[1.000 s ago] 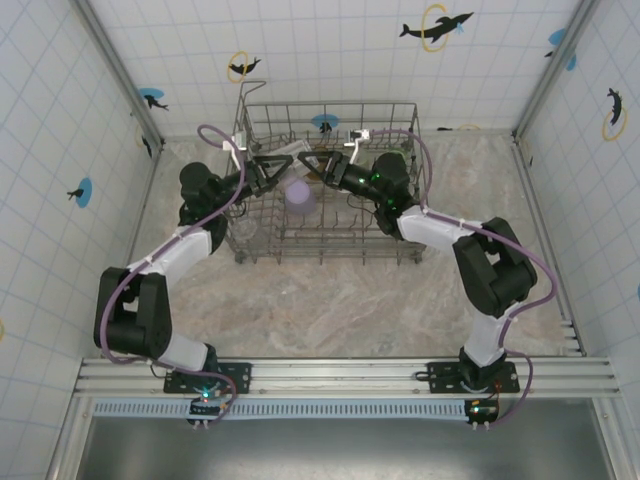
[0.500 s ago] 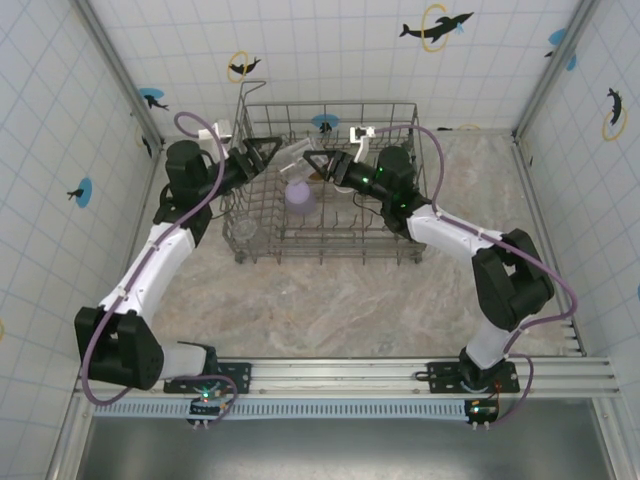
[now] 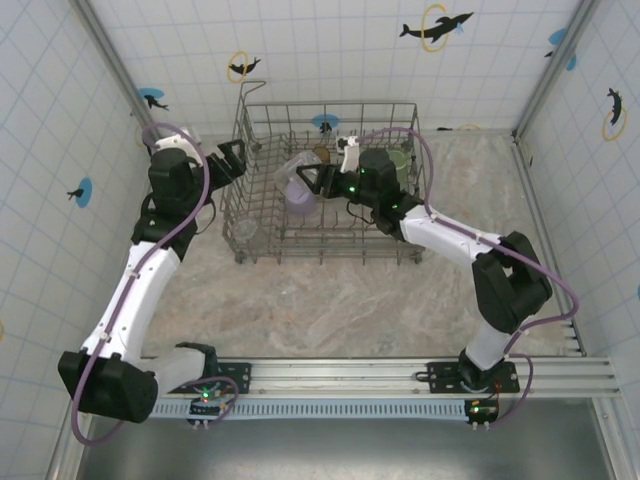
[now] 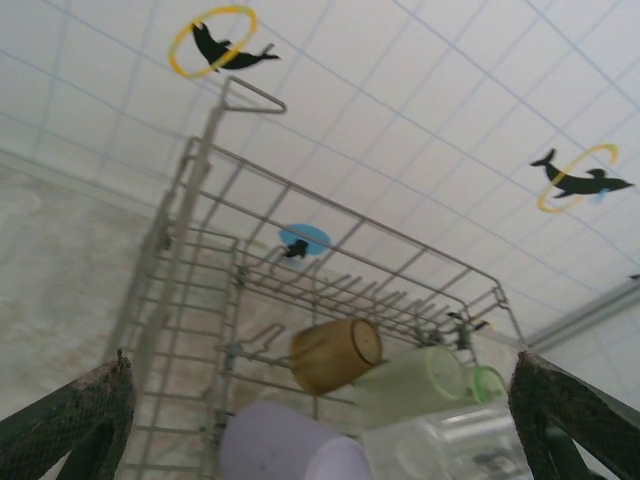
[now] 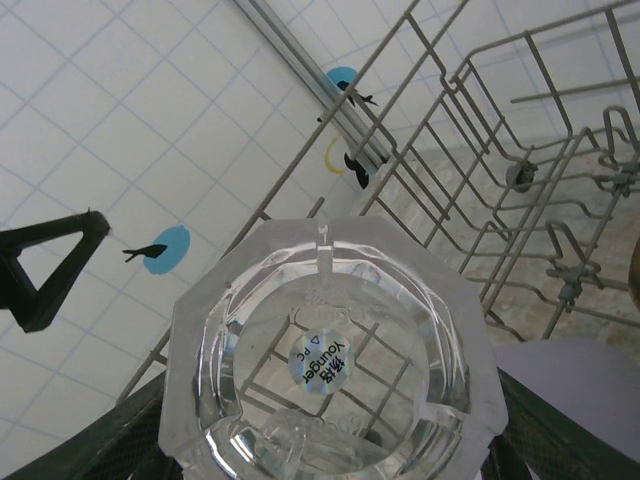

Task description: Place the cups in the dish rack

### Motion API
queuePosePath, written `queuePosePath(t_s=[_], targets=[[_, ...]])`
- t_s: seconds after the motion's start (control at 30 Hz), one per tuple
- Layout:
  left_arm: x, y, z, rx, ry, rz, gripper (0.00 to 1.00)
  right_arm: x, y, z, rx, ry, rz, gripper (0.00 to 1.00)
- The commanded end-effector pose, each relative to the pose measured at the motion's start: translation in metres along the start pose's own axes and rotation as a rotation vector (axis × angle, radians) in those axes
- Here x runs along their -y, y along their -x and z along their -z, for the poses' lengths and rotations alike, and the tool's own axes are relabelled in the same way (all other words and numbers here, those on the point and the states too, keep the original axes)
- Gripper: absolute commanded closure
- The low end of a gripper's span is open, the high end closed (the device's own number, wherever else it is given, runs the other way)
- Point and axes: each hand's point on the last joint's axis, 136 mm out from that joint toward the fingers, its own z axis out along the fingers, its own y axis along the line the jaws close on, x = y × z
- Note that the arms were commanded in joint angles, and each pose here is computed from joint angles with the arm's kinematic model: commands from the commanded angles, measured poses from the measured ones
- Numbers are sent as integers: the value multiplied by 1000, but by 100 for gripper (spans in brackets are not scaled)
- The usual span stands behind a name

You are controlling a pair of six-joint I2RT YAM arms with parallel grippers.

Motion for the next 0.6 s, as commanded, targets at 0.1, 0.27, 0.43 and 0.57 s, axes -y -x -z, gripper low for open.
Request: queuePosePath(t_s=[0.1, 0.27, 0.43, 0.57], targets=[[-35, 3, -10, -55, 183, -120, 2, -38, 36, 3, 75, -10, 190, 50], [-72, -1, -15, -90, 310, -123, 2, -42, 34, -9, 50, -72, 270, 50], [-112, -8, -22, -145, 398, -64, 2, -48, 32, -23, 23, -107, 351, 50], [-135, -16, -22, -137, 430, -30, 2, -55, 30, -35, 16, -129, 421, 50]])
